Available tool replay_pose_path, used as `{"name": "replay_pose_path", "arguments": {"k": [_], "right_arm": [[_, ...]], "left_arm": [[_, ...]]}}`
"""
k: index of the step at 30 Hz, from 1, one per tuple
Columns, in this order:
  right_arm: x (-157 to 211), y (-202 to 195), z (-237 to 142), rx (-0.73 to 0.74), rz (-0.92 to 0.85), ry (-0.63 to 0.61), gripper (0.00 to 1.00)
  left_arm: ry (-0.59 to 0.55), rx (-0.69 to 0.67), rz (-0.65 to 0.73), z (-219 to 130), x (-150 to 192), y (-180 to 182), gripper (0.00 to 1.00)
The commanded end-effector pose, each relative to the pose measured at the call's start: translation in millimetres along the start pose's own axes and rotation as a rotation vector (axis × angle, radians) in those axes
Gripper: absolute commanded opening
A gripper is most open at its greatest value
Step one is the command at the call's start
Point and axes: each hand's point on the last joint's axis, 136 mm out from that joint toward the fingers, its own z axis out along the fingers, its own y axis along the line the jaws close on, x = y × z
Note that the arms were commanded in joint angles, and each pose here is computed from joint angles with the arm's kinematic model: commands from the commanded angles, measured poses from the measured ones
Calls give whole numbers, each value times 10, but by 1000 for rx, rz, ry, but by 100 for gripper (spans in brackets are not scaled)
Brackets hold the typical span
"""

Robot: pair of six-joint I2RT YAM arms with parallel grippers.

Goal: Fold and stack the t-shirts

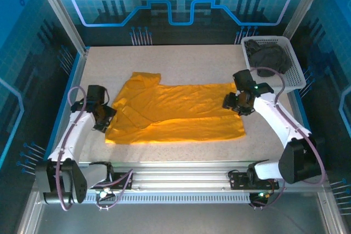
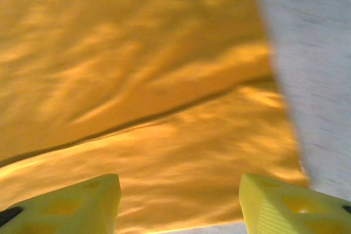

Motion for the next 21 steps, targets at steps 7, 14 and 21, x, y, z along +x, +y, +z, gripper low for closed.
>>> {"name": "replay_pose_path", "arguments": {"k": [7,14,21], "right_arm": [[439,1409,-109,-561,-257,111,63],[525,1406,8,-536,-247,141,62],[529,1338,65,-498,-238,149,60]], "left_arm": [[292,116,-129,499,1046,-442,66],[322,53,-90,723,1143,-456,49],[318,69,-41,670,1180,-662,30]]}}
